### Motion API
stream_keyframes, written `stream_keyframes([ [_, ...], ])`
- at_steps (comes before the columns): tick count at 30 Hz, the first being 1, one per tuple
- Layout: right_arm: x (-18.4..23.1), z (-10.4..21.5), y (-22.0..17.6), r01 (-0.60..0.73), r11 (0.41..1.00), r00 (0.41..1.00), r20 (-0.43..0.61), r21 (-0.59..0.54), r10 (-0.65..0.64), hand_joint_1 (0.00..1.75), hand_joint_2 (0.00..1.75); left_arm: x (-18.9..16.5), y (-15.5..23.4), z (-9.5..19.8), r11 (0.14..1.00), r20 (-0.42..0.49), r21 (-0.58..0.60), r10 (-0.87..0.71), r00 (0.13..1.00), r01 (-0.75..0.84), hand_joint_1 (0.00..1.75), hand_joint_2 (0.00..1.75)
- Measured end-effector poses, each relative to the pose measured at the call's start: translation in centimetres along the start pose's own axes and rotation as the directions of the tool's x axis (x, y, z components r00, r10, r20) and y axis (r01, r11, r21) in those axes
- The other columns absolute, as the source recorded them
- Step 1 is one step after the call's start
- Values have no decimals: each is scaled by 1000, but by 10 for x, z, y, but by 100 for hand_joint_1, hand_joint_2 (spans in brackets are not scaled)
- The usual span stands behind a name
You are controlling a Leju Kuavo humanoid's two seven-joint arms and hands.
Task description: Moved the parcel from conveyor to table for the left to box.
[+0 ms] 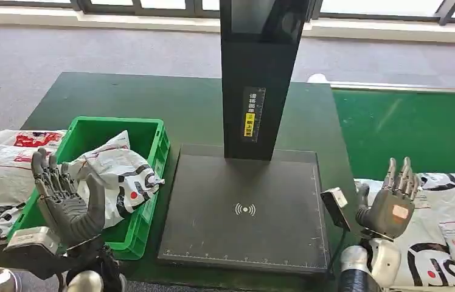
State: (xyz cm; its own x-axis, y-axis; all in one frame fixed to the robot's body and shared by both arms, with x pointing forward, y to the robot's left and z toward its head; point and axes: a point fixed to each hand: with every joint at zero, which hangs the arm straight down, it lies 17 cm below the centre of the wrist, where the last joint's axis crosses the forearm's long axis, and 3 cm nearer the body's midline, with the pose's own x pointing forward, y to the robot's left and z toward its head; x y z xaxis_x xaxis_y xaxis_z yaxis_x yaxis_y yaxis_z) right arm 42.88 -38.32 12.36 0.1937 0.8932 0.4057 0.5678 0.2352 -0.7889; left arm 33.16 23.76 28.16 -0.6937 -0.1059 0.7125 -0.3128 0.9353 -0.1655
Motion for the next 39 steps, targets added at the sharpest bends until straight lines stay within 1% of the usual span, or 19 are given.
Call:
stream_keyframes([
  [3,-23,0,5,-54,998,995,-83,32,56,0,175,5,-10,0,995,-2,-48,85,996,-85,0,175],
  [7,-59,5,8,-106,992,976,-184,66,116,0,175,7,-19,1,986,-8,-88,140,990,-141,0,175],
  [13,-113,17,11,-151,982,928,-327,116,181,0,175,6,-14,-4,988,-4,-67,142,990,-142,0,175],
  [17,-140,25,13,-166,975,886,-411,147,213,0,175,6,-13,-6,988,-2,-61,140,990,-140,0,175],
  [27,-175,41,19,-179,963,832,-492,203,259,0,175,0,-10,-5,990,-11,-57,126,992,-126,0,175],
  [31,-196,58,28,-168,953,776,-563,252,285,0,175,-1,-11,-5,990,-14,-61,130,991,-130,0,175],
  [34,-200,68,51,-108,946,790,-551,306,269,0,175,-3,-12,-4,990,-18,-65,128,992,-129,0,175],
  [37,-199,79,77,3,935,807,-553,355,208,0,175,-4,-12,-3,990,-21,-67,127,992,-128,0,175],
  [39,-198,80,85,46,928,810,-557,369,181,0,175,-4,-12,-3,990,-22,-68,126,992,-127,0,175],
])
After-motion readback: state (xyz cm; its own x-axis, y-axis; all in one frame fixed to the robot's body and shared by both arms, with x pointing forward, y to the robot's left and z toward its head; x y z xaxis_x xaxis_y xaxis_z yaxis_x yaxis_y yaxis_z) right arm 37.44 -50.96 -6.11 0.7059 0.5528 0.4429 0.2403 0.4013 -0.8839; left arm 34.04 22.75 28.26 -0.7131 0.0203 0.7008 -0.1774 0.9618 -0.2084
